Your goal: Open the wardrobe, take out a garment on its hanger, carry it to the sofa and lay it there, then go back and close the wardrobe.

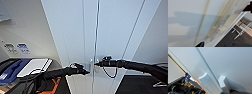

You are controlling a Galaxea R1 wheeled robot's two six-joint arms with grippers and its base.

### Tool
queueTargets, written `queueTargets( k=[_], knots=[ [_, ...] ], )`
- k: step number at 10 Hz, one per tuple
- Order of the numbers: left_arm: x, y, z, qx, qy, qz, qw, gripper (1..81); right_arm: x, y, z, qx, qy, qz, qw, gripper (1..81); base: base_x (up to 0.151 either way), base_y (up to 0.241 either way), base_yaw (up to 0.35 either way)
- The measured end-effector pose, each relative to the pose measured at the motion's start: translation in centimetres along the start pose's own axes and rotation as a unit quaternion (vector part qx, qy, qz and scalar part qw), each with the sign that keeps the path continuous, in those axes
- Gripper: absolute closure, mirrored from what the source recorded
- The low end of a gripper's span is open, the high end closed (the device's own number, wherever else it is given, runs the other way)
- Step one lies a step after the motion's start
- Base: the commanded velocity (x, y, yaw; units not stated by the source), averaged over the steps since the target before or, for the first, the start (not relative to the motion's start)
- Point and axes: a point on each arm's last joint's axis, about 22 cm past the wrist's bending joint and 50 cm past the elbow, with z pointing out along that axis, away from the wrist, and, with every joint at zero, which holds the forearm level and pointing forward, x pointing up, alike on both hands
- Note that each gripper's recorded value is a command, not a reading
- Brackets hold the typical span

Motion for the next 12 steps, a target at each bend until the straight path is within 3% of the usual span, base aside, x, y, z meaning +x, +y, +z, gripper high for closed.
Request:
queueTargets(
  k=[4,8,12],
  knots=[
    [0.6,1.3,2.7,0.002,0.001,0.001,1.0,1.0,0.0,-0.1,0.1,0.001,0.001,0.001,1.0,1.0,0.0,0.0,0.0],
    [1.5,0.1,4.7,0.033,0.009,0.012,0.9994,1.0,0.0,-0.1,0.1,0.001,0.0,0.002,1.0,1.0,0.0,0.0,0.0],
    [2.1,3.2,6.6,0.015,0.012,0.021,0.9996,1.0,0.0,-0.1,0.1,0.001,0.0,0.002,1.0,1.0,0.0,0.0,0.0]
  ],
)
